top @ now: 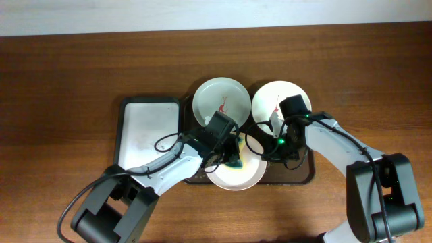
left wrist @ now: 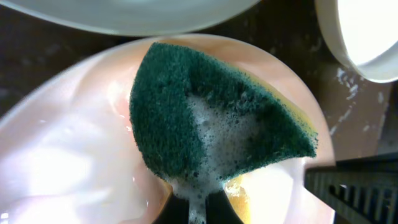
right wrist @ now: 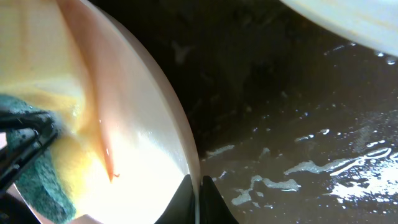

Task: Clean dirty plates on tray and stack at the side
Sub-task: 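Scrub the held front plate with the sponge in the left gripper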

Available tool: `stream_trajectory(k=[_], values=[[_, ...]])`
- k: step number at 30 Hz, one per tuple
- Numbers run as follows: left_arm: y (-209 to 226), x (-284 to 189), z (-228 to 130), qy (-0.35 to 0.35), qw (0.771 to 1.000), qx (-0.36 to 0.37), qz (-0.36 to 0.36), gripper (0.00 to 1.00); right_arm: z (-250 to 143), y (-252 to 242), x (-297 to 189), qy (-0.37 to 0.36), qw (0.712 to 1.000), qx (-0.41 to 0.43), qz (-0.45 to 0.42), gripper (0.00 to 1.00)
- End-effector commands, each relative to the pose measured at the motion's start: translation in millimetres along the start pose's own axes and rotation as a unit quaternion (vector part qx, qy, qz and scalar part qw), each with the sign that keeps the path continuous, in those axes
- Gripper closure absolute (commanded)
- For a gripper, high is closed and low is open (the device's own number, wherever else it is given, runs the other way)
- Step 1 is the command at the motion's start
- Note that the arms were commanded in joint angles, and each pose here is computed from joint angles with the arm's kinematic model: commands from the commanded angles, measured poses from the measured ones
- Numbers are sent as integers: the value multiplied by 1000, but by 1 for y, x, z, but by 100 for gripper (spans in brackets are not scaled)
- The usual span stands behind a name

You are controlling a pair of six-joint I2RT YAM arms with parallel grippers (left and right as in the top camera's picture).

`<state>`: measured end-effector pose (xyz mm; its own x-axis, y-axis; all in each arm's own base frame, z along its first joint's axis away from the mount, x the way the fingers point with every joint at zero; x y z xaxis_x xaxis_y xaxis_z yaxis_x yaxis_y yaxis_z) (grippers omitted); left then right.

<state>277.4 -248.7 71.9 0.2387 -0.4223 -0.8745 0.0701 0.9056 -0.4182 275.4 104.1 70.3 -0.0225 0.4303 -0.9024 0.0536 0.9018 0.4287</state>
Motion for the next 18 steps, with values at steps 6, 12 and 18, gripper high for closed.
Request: stream_trajectory(k=[6,12,18], values=[[-5,-52,24,-90,994,59,17,100,-2,-1,2,4,1000,4,-4,96],[-14,-50,17,-79,995,63,1,100,-2,-1,2,4,1000,4,-4,96],[-30,-17,0,-25,996,70,-49,100,-2,-1,2,5,1000,4,-5,96]])
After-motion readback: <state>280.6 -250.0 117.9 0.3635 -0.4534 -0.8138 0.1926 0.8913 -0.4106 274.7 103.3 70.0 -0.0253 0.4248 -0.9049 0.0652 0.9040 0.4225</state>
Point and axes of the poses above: each gripper's point midway between its finger pads, its own x axis out along the fingers, its own y axis along the line the jaws close on, z = x × y, the point moved 6 cm from there along -x, back along the fingers, and after that the axes turned 4 degrees about x, right-handed, at the moved point
